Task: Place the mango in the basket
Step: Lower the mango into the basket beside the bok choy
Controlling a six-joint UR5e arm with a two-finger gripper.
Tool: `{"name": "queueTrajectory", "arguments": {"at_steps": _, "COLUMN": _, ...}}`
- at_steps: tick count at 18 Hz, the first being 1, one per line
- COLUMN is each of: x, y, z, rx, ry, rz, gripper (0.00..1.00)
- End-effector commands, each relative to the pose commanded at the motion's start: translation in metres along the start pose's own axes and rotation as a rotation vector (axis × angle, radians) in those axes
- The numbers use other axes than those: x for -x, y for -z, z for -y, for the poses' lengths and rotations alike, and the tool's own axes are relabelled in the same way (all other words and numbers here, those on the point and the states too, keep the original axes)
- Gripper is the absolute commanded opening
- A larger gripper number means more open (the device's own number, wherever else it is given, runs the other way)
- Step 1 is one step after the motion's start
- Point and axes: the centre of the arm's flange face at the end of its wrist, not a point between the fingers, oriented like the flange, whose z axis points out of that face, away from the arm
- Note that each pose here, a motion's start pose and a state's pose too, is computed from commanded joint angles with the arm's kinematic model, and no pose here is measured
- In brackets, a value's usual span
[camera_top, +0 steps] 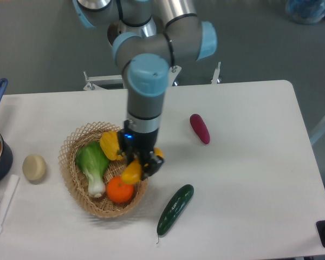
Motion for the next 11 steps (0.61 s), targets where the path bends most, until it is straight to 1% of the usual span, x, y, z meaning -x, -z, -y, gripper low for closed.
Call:
{"name": "queueTrajectory", "arguments": {"at_steps": 2, "x": -0.020, "y": -0.013, "z": 0.009, "rx": 0.009, "ry": 0.028, "rz": -0.032, "gripper": 0.37}}
{"name": "queueTrajectory", "arguments": {"at_steps": 4, "x": -0.036, "y": -0.020, "z": 0.015, "rx": 0.014, "ry": 0.029, "rz": -0.050, "gripper": 0.37}}
{"name": "queueTrajectory", "arguments": {"at_steps": 6, "x": -0.048, "y": -0.023, "z": 0.023, "rx": 0.016, "ry": 0.029, "rz": -0.060, "gripper": 0.41}}
{"name": "queueTrajectory", "arguments": {"at_steps": 11, "x": -0.074, "y": -0.037, "z": 0.047, "rx": 0.029, "ry": 0.143, "rz": -0.087, "gripper": 0.42}}
